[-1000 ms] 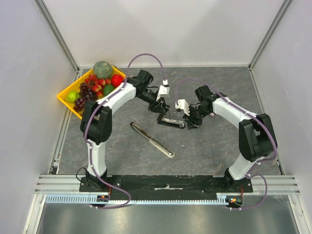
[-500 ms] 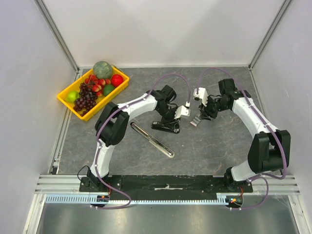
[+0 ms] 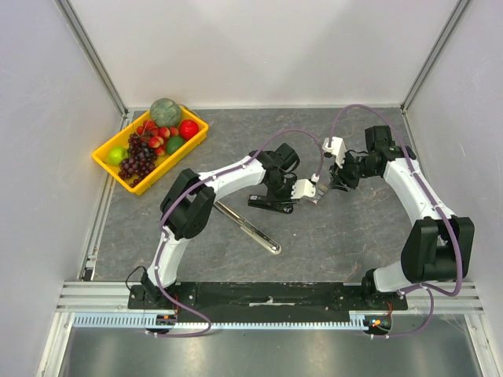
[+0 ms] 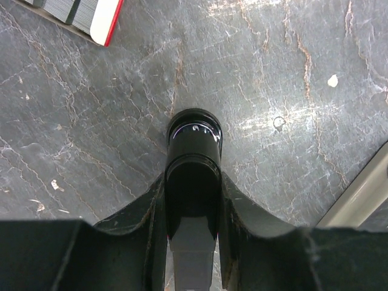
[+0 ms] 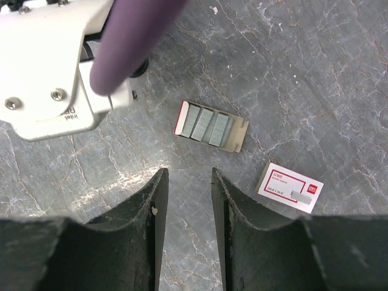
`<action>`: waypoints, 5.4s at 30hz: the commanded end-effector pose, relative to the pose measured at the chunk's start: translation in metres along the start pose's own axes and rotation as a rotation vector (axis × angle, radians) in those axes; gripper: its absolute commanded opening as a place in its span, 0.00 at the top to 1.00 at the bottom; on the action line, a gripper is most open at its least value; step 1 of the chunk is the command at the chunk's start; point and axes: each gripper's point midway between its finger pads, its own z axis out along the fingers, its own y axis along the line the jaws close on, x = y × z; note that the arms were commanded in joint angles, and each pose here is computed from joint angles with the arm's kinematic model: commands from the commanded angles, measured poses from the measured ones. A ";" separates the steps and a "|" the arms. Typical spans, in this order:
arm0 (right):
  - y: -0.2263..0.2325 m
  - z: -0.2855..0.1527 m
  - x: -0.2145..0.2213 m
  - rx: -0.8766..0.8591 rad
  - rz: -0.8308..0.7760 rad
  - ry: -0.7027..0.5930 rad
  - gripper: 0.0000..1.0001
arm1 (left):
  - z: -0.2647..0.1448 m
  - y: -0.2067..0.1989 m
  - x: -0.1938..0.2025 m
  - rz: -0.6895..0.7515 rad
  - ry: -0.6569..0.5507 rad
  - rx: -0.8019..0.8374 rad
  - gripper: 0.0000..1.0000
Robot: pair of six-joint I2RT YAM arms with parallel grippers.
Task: Load the staples into the stapler
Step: Close the stapler at the center of the board, then adjust the stapler at the center of the board.
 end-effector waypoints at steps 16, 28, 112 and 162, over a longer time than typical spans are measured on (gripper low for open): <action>-0.001 -0.014 -0.024 0.024 -0.031 -0.078 0.59 | 0.050 -0.060 0.098 0.091 0.638 0.279 0.98; 0.000 -0.027 -0.032 0.054 -0.049 -0.112 0.59 | 0.049 -0.062 0.066 0.058 0.564 0.184 0.77; -0.015 -0.097 -0.047 0.339 0.048 -0.321 0.02 | -0.026 -0.034 -0.013 -0.026 -0.143 0.226 0.87; 0.037 0.135 -0.027 -0.150 -0.171 -0.108 0.23 | -0.061 0.021 -0.024 -0.228 -0.404 0.029 0.67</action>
